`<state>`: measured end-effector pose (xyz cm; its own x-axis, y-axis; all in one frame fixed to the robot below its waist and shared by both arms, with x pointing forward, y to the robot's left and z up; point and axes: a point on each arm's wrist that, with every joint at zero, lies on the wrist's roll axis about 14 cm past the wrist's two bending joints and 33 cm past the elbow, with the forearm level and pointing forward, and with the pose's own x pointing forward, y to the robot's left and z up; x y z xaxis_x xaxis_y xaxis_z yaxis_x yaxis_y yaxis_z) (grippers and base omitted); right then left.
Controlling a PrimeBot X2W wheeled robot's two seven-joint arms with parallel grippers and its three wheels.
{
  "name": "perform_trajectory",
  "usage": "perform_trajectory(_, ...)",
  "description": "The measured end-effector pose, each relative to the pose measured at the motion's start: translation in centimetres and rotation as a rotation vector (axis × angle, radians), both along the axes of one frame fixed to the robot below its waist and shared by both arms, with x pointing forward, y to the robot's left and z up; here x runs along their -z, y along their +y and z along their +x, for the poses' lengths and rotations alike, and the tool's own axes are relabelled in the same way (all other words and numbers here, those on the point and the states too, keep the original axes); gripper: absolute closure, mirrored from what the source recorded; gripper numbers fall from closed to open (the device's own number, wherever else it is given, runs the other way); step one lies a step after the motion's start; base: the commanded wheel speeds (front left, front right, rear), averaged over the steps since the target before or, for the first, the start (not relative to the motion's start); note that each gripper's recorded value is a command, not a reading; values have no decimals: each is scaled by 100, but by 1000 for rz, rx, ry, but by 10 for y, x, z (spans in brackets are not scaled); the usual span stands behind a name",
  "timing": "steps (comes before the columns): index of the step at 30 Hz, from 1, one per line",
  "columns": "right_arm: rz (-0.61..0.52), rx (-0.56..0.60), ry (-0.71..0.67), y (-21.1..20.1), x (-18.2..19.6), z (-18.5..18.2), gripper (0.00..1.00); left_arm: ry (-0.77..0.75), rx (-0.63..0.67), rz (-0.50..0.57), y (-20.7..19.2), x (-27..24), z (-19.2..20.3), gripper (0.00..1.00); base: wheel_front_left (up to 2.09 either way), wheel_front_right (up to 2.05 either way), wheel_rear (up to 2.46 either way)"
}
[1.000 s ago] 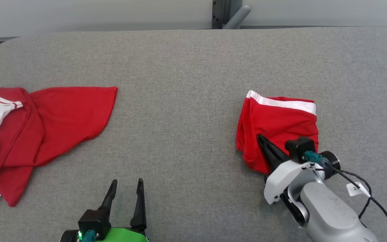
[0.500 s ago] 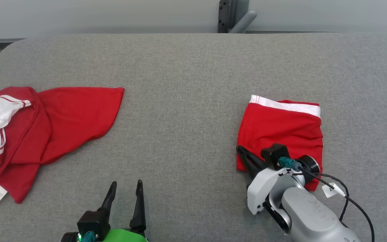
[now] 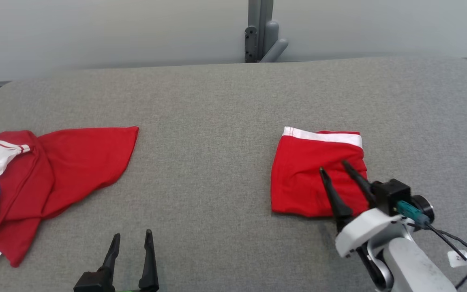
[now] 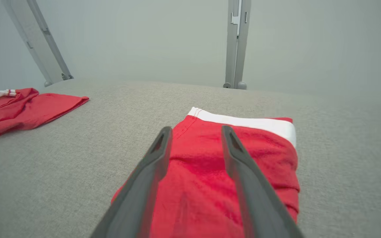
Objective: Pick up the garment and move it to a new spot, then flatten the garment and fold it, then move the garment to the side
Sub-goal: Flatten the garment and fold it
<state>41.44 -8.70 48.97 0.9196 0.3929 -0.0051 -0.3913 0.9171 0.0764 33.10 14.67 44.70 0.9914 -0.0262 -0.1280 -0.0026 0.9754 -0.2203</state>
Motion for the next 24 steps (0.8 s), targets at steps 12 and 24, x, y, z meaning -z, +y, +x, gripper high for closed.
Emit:
perform_trajectory(12,-2,323,-36,-106,-5,-46,0,-66,36,49,5,-17,-2,0,0,0,0)
perform_trajectory(24,-36,375,23,-118,17,-59,0,-41,62,67,8,-6,-9,0,0,0,0)
